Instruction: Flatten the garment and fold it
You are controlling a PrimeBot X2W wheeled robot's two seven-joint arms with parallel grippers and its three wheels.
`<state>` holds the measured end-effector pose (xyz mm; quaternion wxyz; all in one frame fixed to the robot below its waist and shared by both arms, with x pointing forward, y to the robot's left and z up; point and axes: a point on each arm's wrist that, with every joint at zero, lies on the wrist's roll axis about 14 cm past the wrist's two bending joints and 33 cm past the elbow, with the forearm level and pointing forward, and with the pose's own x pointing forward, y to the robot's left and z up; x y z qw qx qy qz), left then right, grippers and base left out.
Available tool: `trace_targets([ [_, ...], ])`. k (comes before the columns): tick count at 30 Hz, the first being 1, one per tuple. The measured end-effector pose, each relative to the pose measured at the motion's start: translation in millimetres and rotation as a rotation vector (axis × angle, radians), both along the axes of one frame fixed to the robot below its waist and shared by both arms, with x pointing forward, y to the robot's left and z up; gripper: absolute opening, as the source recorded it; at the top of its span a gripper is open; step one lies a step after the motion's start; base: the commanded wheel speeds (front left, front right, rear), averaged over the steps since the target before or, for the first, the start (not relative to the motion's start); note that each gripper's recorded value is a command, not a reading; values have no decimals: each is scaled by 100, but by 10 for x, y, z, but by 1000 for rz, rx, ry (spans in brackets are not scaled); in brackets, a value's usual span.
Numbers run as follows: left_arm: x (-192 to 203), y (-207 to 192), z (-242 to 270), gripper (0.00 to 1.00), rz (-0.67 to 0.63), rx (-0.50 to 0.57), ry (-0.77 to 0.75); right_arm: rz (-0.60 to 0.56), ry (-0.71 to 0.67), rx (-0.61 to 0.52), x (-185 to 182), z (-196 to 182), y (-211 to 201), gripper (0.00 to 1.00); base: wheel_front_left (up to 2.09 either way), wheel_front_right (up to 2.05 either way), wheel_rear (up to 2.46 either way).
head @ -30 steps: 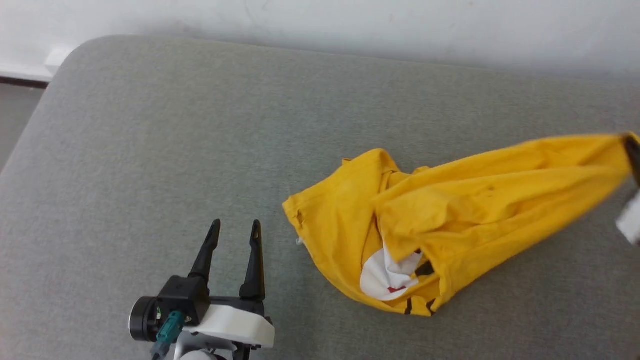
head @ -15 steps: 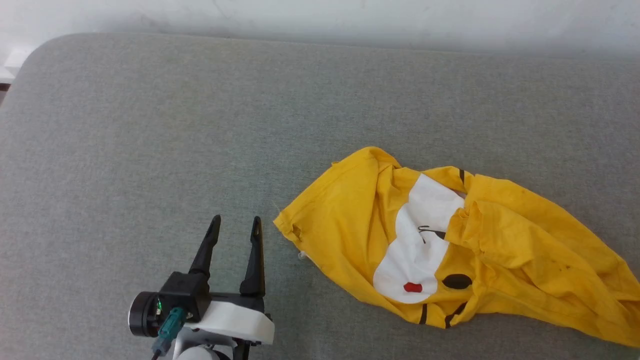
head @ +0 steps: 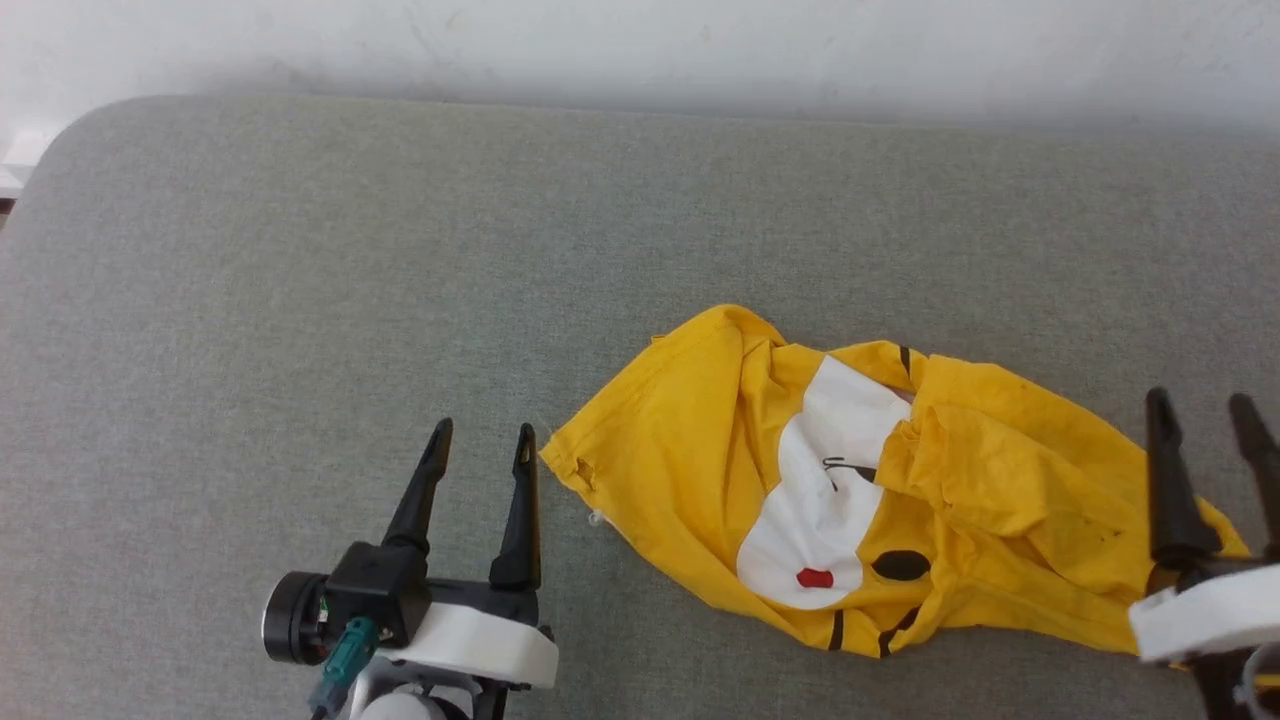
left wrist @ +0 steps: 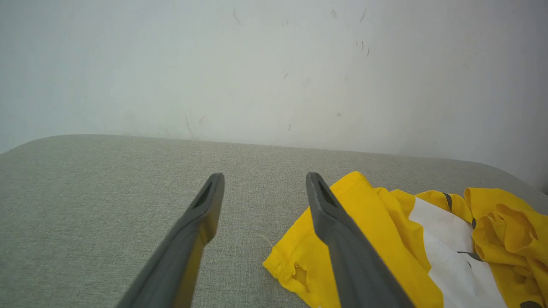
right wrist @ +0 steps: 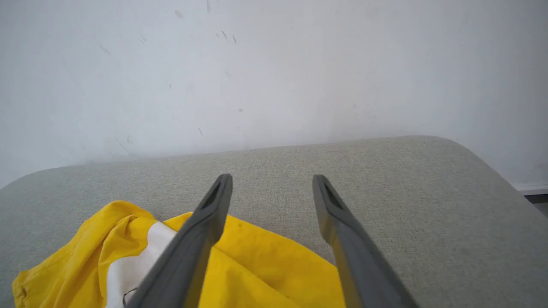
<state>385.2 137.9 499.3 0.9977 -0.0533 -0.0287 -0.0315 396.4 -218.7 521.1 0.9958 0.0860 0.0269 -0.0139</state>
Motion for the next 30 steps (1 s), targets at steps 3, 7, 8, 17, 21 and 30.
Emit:
trace_targets([
  [3, -28, -15, -3, 100, -3, -4, 2, 27, -10, 8, -86, -108, 118, 100, 0, 0, 0],
  [7, -114, -41, -129, 100, -9, -7, 44, 42, 45, 39, -228, -399, 211, 100, 0, 0, 0],
  [8, -113, -49, -135, 100, -12, -7, 46, 41, 48, 45, -242, -433, 216, 100, 0, 0, 0],
  [17, 210, -437, 219, 100, -202, 76, -33, 26, -21, 22, -180, -289, 176, 100, 0, 0, 0],
  [21, 466, -704, 253, 100, -334, 167, 23, 22, -64, 13, -90, -145, 155, 100, 0, 0, 0],
  [30, 601, -817, -849, 100, -499, 451, 575, 19, -69, 8, -11, -67, 133, 100, 0, 0, 0],
])
